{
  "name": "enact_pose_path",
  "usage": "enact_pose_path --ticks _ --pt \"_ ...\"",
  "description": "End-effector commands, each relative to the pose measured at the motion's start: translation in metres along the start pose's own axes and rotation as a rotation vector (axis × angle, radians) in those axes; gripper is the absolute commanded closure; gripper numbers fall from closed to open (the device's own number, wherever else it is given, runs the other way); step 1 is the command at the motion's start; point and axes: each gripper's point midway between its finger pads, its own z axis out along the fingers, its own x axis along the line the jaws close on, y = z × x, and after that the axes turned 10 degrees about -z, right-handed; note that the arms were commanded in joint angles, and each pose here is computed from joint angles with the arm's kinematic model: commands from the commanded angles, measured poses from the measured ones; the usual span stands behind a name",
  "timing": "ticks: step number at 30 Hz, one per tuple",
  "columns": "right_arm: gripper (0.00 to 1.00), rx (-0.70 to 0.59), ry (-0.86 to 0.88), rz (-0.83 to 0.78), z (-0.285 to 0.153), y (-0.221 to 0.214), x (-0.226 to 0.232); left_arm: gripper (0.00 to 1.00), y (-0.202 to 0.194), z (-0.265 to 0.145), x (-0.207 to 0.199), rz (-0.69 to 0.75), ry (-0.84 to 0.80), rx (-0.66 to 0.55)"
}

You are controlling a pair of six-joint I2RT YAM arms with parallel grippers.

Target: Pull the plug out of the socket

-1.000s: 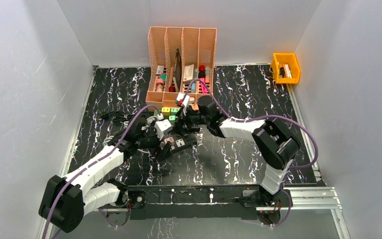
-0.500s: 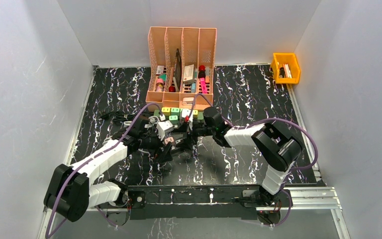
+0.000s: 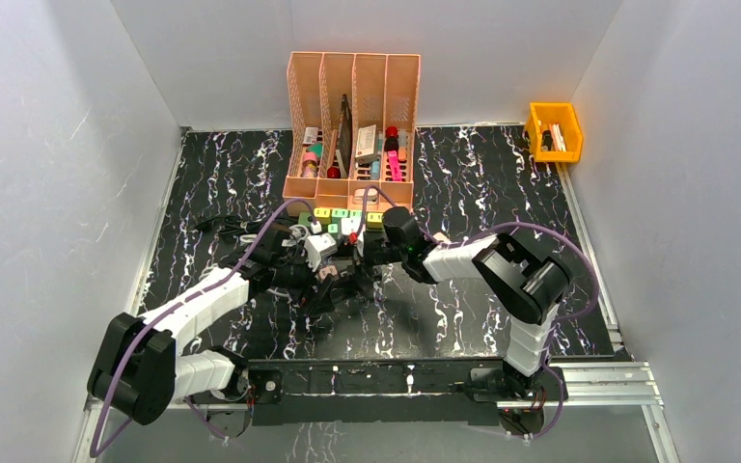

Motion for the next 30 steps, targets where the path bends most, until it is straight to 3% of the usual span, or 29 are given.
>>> enact_pose_path --ticks 1,6,8,9,10,11,12,15,30 --pt "0.1 -0.051 0.013 -0.088 0.015 0.019 -0.009 0.02 0.011 -0.005 -0.005 0.019 -0.022 -0.02" --pt "0.14 -0.038 0.032 -0.079 0.022 0.009 -0.005 0.02 0.013 -0.007 -0.007 0.026 -0.027 -0.032" --pt "0.2 -0.034 0.045 -0.072 0.024 0.006 -0.004 0.02 0.014 -0.007 -0.008 0.031 -0.028 -0.038" --pt "0.3 -0.033 0.061 -0.071 0.026 0.006 -0.003 0.02 0.014 -0.007 -0.008 0.031 -0.027 -0.037" --pt "0.46 -0.028 0.079 -0.064 0.027 0.005 -0.002 0.02 0.014 -0.008 -0.008 0.033 -0.026 -0.038" --pt "0.81 -0.025 0.099 -0.057 0.029 0.004 0.0 0.02 0.014 -0.008 -0.007 0.033 -0.024 -0.036" --pt "1.0 -0.017 0.122 -0.049 0.03 0.003 0.001 0.02 0.014 -0.008 -0.007 0.035 -0.022 -0.037" --pt "1.0 -0.02 0.183 -0.023 0.028 0.01 0.007 0.02 0.016 -0.01 -0.003 0.048 0.008 -0.05" --pt "1.0 -0.309 0.208 -0.079 -0.034 0.121 0.014 0.02 0.021 -0.01 0.011 0.068 0.082 -0.074"
